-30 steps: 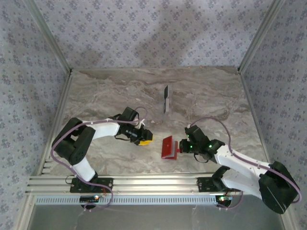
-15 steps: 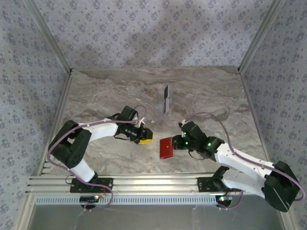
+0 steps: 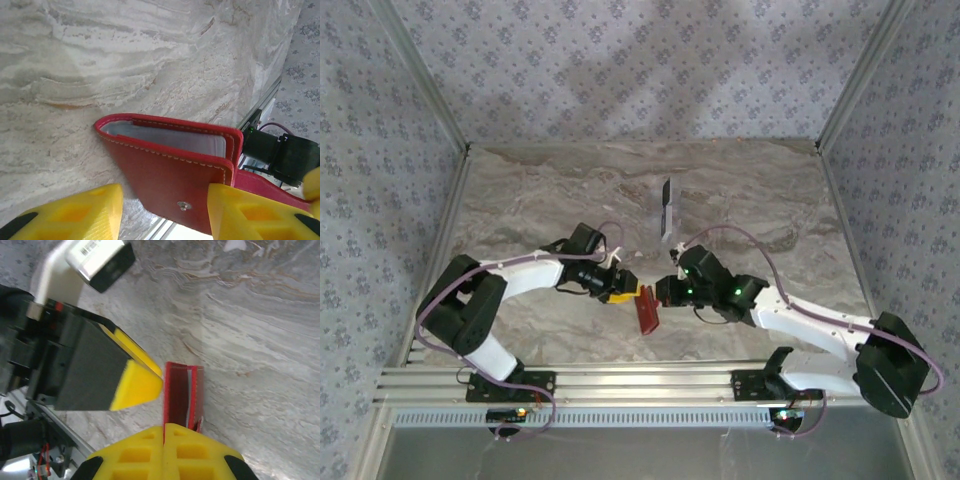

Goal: Put the credit cards into the card holder

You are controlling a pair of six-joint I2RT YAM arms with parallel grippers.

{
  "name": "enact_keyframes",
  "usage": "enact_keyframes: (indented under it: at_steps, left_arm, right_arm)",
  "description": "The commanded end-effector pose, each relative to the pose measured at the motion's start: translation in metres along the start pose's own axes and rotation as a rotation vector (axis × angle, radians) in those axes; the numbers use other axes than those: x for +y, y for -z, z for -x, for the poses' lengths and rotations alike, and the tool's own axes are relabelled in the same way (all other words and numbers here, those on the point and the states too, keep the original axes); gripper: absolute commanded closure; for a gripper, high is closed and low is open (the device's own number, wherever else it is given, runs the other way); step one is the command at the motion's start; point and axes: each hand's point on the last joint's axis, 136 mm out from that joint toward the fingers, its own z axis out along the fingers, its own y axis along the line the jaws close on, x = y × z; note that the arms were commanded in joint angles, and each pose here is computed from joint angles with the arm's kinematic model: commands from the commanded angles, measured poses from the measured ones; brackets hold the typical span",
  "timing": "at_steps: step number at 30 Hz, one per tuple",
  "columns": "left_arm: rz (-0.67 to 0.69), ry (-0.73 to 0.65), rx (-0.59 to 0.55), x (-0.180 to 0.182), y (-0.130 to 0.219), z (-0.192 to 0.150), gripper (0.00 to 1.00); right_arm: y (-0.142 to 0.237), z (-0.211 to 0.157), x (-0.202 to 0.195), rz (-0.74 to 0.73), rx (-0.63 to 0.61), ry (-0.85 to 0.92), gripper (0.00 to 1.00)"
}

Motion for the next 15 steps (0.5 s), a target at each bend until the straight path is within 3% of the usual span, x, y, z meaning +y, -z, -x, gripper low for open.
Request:
enact_keyframes:
  at_steps: [1, 15]
  left_arm:
    - [-0.021, -0.027, -0.017, -0.006, 0.009, -0.002, 0.51]
    - [0.015, 0.010, 0.002, 0.015, 0.002, -0.006, 0.54]
  right_arm:
    - [0.002, 0.008, 0.022, 0.046, 0.000, 0.003, 1.00]
    - [-0.014, -0.012, -0.002, -0.018, 0.036, -0.011, 1.00]
